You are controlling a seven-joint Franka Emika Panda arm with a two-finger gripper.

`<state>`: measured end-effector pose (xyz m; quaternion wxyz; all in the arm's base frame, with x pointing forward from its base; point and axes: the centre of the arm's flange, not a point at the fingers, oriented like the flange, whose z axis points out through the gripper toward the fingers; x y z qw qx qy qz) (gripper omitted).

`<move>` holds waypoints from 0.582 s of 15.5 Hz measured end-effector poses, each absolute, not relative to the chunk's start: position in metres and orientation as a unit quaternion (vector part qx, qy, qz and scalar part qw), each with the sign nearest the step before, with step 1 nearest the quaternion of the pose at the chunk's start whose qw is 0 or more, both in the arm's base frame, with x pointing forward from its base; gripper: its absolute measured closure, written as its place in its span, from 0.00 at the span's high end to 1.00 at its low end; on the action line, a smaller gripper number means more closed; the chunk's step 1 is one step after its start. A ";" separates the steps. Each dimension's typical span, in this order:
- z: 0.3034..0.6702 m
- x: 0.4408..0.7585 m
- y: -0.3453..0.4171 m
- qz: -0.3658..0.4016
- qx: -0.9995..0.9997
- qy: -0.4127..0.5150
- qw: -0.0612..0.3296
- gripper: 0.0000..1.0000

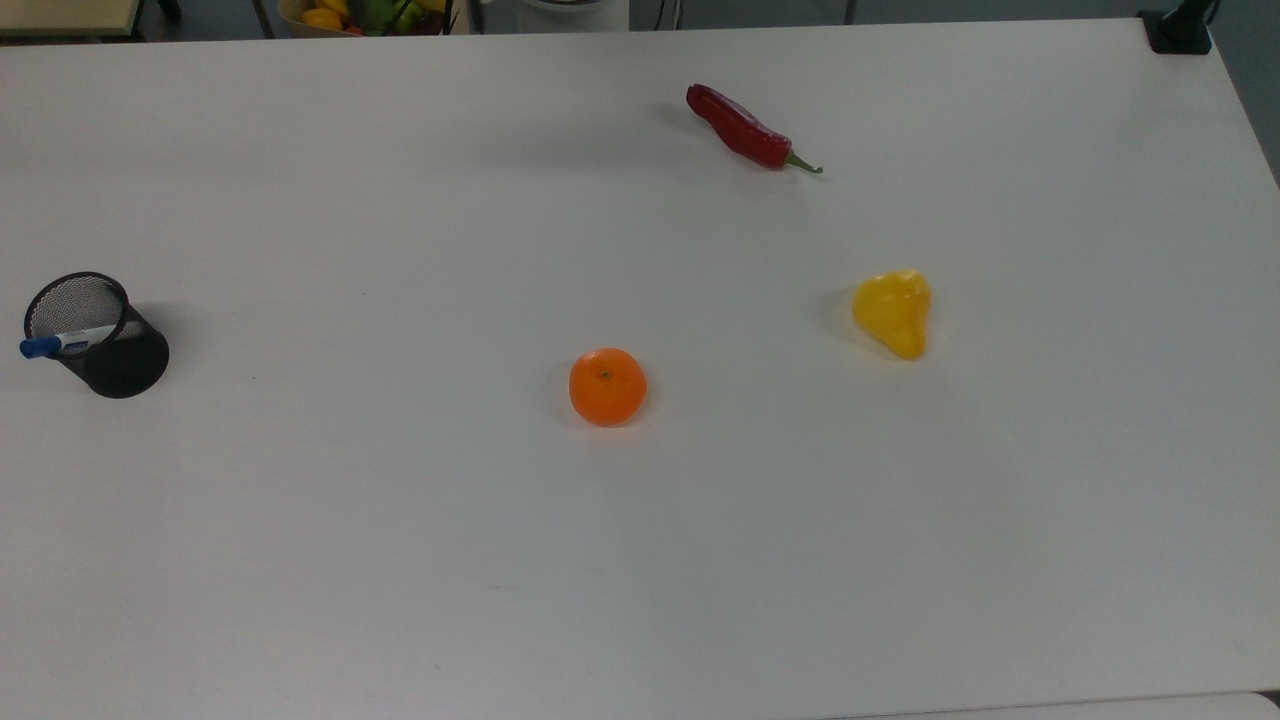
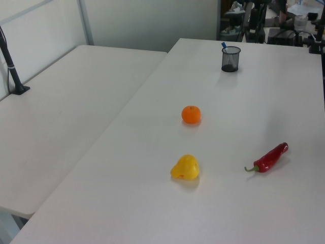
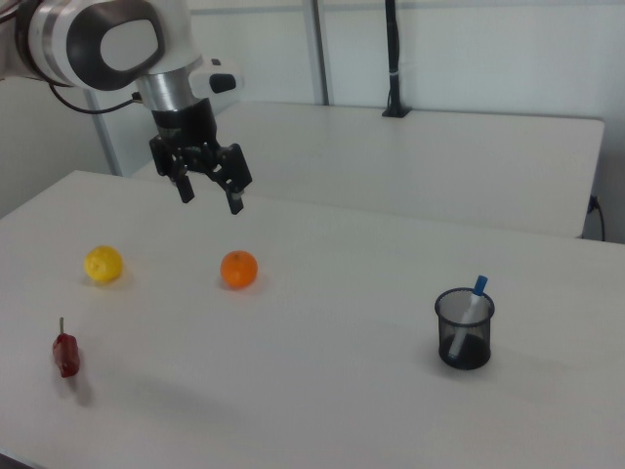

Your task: Take marker pen

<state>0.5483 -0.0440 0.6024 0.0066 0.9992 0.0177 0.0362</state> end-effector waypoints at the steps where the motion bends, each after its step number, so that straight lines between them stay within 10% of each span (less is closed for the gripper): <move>1: 0.605 0.549 -0.055 0.044 0.999 0.008 0.008 1.00; 9: 0.598 0.577 -0.139 0.151 0.986 -0.060 0.032 1.00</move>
